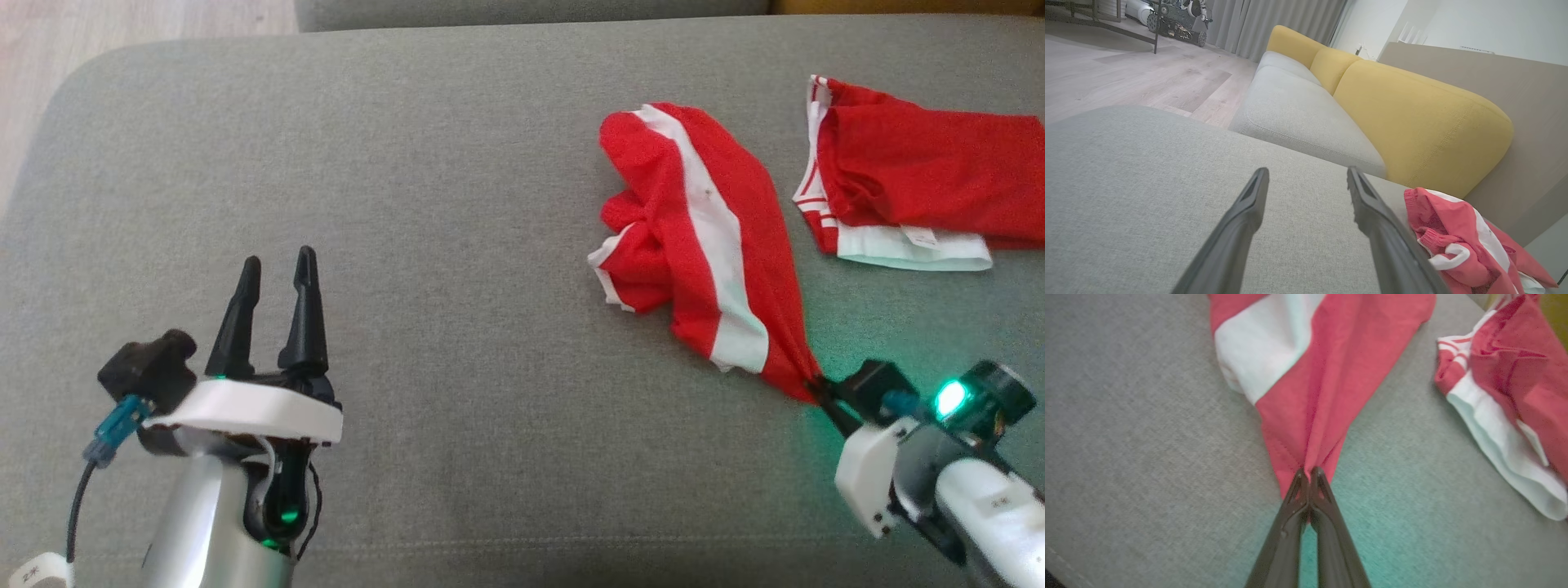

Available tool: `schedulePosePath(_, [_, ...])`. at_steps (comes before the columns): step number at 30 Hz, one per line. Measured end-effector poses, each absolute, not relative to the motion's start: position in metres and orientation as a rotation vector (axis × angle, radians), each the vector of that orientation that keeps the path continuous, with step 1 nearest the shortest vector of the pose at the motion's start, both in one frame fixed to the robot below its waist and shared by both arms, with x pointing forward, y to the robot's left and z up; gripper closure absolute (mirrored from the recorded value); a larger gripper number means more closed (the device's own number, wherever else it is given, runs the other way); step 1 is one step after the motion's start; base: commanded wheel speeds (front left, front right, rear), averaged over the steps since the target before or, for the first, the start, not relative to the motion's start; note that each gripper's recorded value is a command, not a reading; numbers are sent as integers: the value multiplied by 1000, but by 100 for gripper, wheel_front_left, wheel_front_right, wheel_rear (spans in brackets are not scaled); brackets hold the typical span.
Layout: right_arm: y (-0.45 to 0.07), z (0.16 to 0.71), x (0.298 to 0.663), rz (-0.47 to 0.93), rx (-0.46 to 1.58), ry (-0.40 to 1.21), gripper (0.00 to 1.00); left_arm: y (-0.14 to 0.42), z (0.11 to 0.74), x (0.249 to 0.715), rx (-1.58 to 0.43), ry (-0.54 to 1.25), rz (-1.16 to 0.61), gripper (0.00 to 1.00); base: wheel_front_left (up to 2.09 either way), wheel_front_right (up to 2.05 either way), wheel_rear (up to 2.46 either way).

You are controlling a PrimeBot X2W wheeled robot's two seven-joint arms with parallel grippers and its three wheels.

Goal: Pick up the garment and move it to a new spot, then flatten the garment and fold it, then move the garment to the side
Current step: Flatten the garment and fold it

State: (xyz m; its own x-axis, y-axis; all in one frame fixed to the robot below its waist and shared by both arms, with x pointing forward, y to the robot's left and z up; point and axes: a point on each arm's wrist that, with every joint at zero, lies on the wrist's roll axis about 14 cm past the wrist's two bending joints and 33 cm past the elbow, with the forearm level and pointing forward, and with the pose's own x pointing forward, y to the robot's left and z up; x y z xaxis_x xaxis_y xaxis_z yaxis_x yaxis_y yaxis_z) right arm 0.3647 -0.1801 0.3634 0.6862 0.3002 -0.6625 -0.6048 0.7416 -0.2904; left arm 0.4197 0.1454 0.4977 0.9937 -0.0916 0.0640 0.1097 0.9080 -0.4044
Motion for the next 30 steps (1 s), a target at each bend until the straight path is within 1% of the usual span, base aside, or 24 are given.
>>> schedulePosePath(1, [-183, 366, 367, 522, -526, 621, 100, 144, 498, 420, -420, -43, -109, 0, 0, 0, 0])
schedulePosePath(2, [-185, 371, 371, 512, -525, 602, 56, 142, 498, 420, -421, -43, -115, 0, 0, 0, 0])
schedulePosePath(3, [-187, 377, 376, 499, -517, 578, 0, 140, 498, 420, -421, -42, -121, 0, 0, 0, 0])
schedulePosePath(7, [-189, 402, 399, 441, -489, 467, 0, 137, 499, 421, -422, -42, -129, 0, 0, 0, 0])
schedulePosePath(9, [-187, 417, 410, 406, -440, 404, 0, 137, 499, 421, -422, -44, -129, 0, 0, 0, 0])
schedulePosePath(14, [-173, 472, 437, 326, -302, 162, 0, 140, 507, 420, -425, -68, -125, 0, 0, 0, 0])
schedulePosePath(17, [-161, 502, 444, 293, -205, 35, 0, 142, 518, 420, -432, -101, -124, 0, 0, 0, 0])
schedulePosePath(20, [-149, 524, 442, 277, -127, -62, 0, 144, 530, 418, -432, -138, -127, 0, 0, 0, 0])
schedulePosePath(24, [-137, 529, 433, 250, -34, -110, 0, 145, 533, 413, -437, -150, -127, 0, 0, 0, 0])
schedulePosePath(27, [-127, 519, 431, 262, -36, -89, 0, 142, 527, 411, -452, -131, -131, 0, 0, 0, 0])
schedulePosePath(30, [-115, 513, 438, 294, -58, -69, 0, 142, 520, 411, -452, -113, -129, 0, 0, 0, 0])
